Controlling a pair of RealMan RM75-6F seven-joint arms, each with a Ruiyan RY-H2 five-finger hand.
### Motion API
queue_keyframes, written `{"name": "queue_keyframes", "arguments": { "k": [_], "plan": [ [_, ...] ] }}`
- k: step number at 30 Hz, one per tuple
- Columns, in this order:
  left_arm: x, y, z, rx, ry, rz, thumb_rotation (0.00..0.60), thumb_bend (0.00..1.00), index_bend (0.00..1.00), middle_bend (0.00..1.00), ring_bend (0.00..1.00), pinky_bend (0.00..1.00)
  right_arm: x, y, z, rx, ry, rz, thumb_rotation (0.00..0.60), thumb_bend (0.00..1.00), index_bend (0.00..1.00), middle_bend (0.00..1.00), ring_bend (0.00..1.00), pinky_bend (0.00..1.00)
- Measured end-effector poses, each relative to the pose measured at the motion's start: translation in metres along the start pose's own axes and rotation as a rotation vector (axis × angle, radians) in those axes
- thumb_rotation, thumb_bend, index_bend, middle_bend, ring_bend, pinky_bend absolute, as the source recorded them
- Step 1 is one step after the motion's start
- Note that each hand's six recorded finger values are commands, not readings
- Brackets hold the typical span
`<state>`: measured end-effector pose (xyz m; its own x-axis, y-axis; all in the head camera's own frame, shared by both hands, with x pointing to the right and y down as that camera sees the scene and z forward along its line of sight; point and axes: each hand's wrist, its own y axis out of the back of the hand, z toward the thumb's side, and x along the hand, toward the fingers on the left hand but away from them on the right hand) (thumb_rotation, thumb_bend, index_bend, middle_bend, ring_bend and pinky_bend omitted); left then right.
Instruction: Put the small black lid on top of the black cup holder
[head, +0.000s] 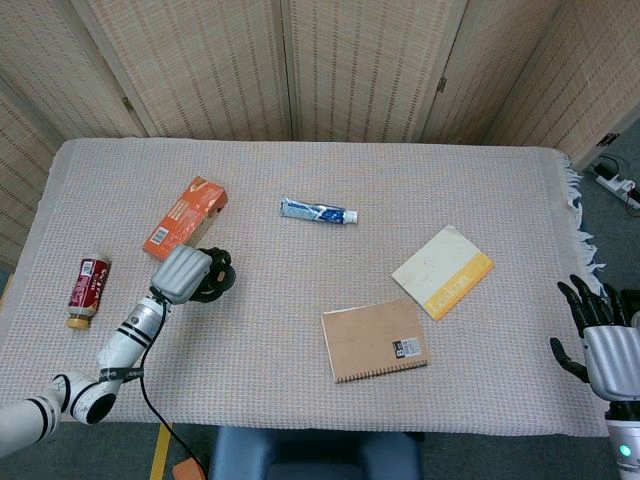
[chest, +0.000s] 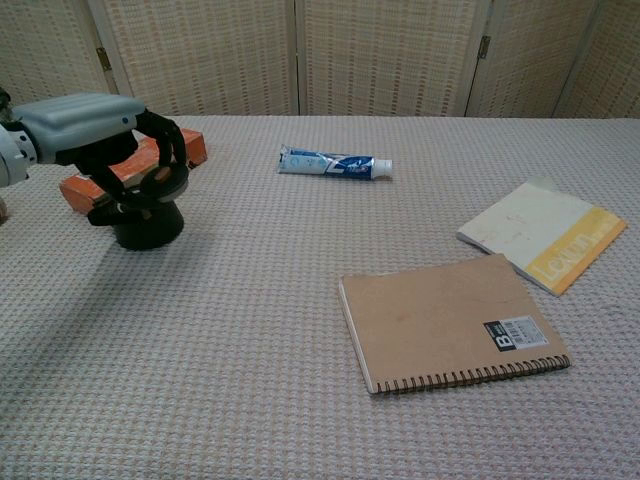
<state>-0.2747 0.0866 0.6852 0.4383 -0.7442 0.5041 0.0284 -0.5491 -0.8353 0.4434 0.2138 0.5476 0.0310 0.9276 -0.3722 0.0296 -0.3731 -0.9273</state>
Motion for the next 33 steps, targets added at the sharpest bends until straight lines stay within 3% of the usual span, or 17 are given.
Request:
{"name": "queue_keyframes", "arguments": {
  "k": [11,18,33],
  "plan": [
    [0.025,0.002,-0.039,-0.024,0.138,-0.062,0.6,0.22,0.51,0.47,0.83,0.83,0.003,0.002,-0.003,-0.001,-0.012,-0.007,0.6,0.37,0.09,0.09,0.18,0.0],
    [0.032,0.002,-0.046,-0.039,0.17,-0.082,0.6,0.22,0.51,0.47,0.83,0.83,0.002,0.001,-0.003,0.0,-0.015,-0.002,0.6,0.37,0.09,0.09,0.18,0.0],
    [0.029,-0.013,-0.062,0.049,0.177,-0.133,0.6,0.22,0.51,0.47,0.83,0.83,-0.001,-0.002,-0.002,-0.001,-0.015,0.006,0.6,0.37,0.09,0.09,0.18,0.0]
  ]
}}
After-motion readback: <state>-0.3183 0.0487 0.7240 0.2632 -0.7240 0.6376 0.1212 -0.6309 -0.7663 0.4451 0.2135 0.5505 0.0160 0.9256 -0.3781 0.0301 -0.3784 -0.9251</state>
